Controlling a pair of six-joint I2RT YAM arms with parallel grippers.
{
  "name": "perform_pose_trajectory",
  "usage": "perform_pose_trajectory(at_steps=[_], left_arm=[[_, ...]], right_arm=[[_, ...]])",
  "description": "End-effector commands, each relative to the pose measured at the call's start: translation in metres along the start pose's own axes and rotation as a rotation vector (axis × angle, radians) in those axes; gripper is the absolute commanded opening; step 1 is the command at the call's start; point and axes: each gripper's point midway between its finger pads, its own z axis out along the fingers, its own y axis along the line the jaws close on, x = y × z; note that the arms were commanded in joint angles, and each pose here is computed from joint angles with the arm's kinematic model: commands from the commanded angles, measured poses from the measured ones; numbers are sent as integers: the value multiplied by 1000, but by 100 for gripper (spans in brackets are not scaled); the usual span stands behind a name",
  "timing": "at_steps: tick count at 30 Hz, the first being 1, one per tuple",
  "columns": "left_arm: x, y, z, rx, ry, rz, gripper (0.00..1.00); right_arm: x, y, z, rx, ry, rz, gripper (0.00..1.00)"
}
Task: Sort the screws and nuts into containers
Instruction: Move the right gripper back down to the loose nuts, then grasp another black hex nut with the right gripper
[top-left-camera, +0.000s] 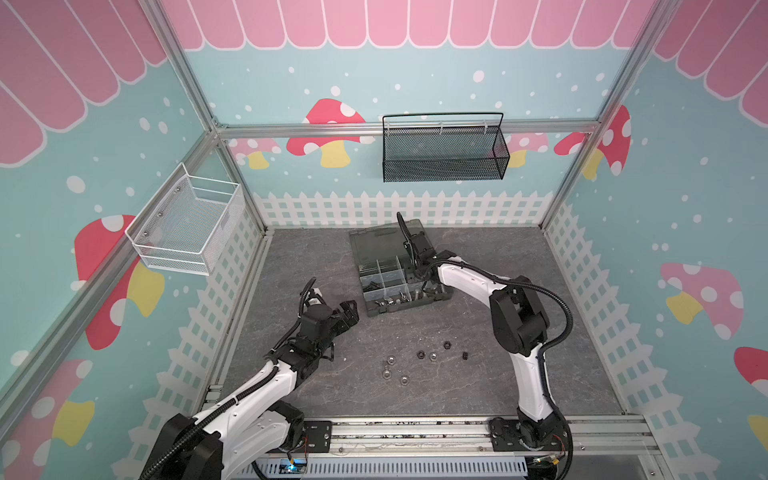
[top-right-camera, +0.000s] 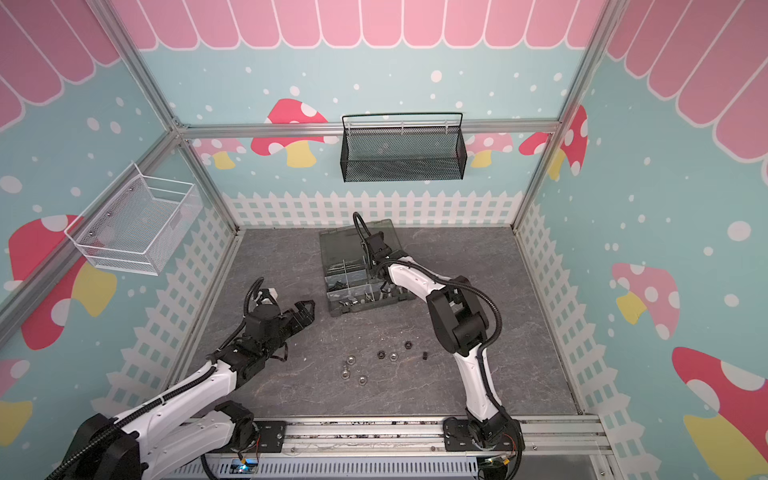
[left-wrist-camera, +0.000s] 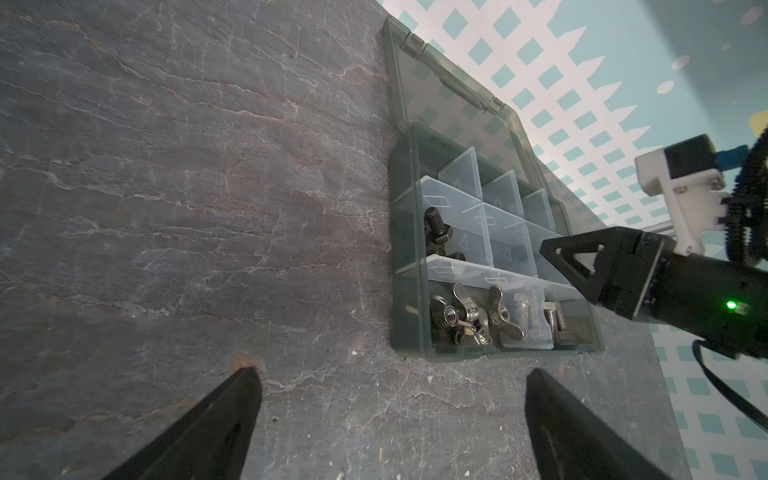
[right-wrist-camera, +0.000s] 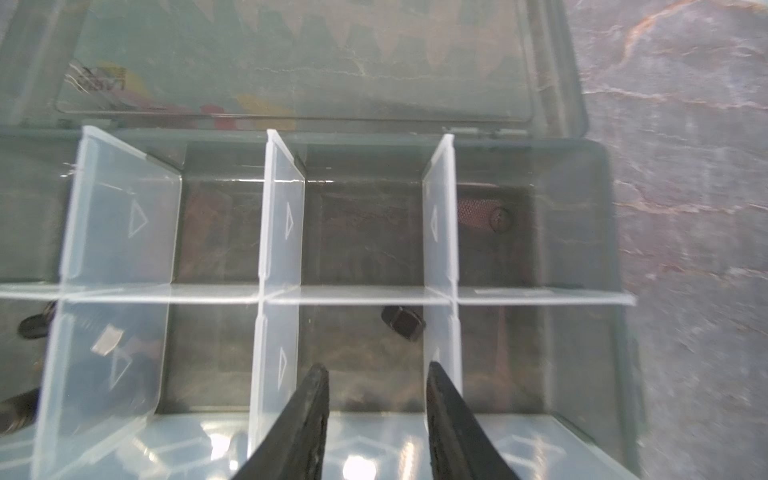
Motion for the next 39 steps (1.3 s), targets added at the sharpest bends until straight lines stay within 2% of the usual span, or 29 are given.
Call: perform_pose_trajectory(at_steps=[1, 7, 15, 23, 30, 39], left_arm=[[-6, -1, -1, -1, -19, -15, 100], [-7, -3, -1, 0, -21, -10, 100], [-7, -6, 3, 6, -16, -12, 100], [-3, -9, 8, 20, 13, -26, 99], [0, -7, 9, 17, 19, -34, 99], [2, -4, 10, 6, 22, -35, 99]], right_arm=[[-6, -7, -38, -13, -48, 21, 43], [33, -25, -73, -14, -28, 70, 44], [131, -47, -97, -9, 138, 149, 44], [193, -46, -109, -56, 264, 199, 45], [221, -35, -107, -85, 335, 213, 45], [232, -25, -101, -81, 381, 186, 45]])
